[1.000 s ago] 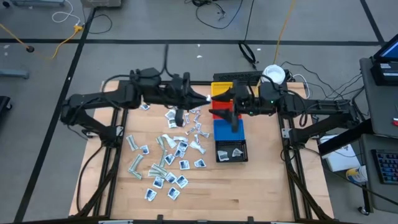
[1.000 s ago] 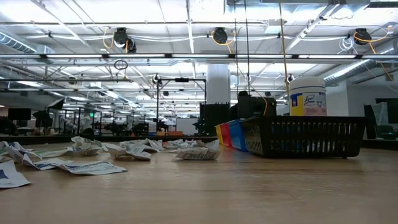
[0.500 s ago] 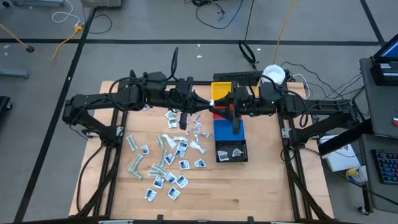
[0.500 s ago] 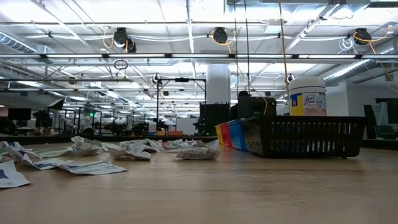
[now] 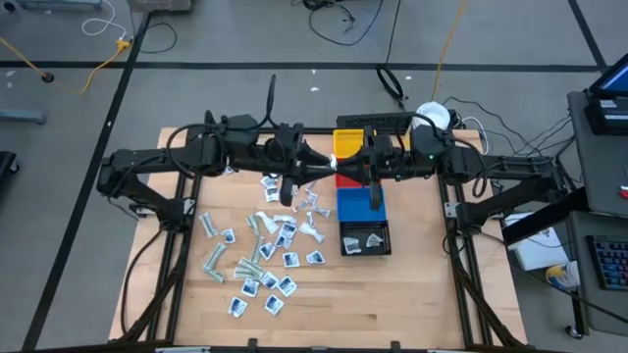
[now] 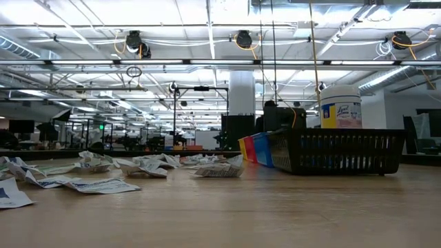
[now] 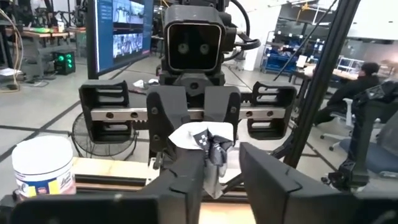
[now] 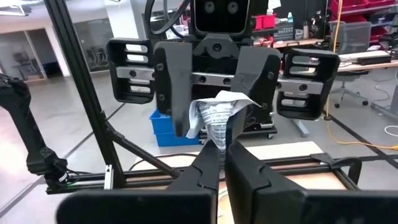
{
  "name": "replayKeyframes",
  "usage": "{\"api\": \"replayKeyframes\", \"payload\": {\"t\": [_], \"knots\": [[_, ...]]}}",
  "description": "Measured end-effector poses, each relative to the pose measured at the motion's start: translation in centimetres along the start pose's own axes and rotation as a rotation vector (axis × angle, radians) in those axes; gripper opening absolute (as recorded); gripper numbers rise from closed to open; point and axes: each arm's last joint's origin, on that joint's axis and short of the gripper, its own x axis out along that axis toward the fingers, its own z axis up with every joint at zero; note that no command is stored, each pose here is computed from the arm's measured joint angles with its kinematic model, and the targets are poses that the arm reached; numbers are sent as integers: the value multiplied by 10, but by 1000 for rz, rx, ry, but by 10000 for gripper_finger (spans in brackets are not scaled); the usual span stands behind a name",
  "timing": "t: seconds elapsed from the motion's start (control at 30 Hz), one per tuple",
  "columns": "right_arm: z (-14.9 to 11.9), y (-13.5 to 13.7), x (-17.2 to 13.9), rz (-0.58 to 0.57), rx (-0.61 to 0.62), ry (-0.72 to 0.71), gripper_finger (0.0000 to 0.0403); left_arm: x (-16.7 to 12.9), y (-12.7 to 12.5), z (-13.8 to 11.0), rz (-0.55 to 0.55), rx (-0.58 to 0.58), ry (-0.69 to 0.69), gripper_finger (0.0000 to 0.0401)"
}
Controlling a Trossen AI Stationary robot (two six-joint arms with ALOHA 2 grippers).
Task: Pick & Place First Aid Supplies
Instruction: Put the black towelette pack into the black bin
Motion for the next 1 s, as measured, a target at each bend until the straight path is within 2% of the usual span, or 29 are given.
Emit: {"api": "replayKeyframes", "payload": {"t": [0.2,0.33,0.53,0.73,1.0], "knots": [[0,3,-2,67,0,16,1,-3,2,4,25,-13,-22,188],[-2,3,-2,78,3,37,1,-12,5,6,48,-25,10,236],[-12,3,-9,83,67,170,0,-28,8,7,56,-102,88,285],[-18,4,-21,45,128,404,0,-50,7,13,83,-141,126,300],[-30,3,-21,-24,186,751,0,-67,5,20,93,-155,123,283]]}}
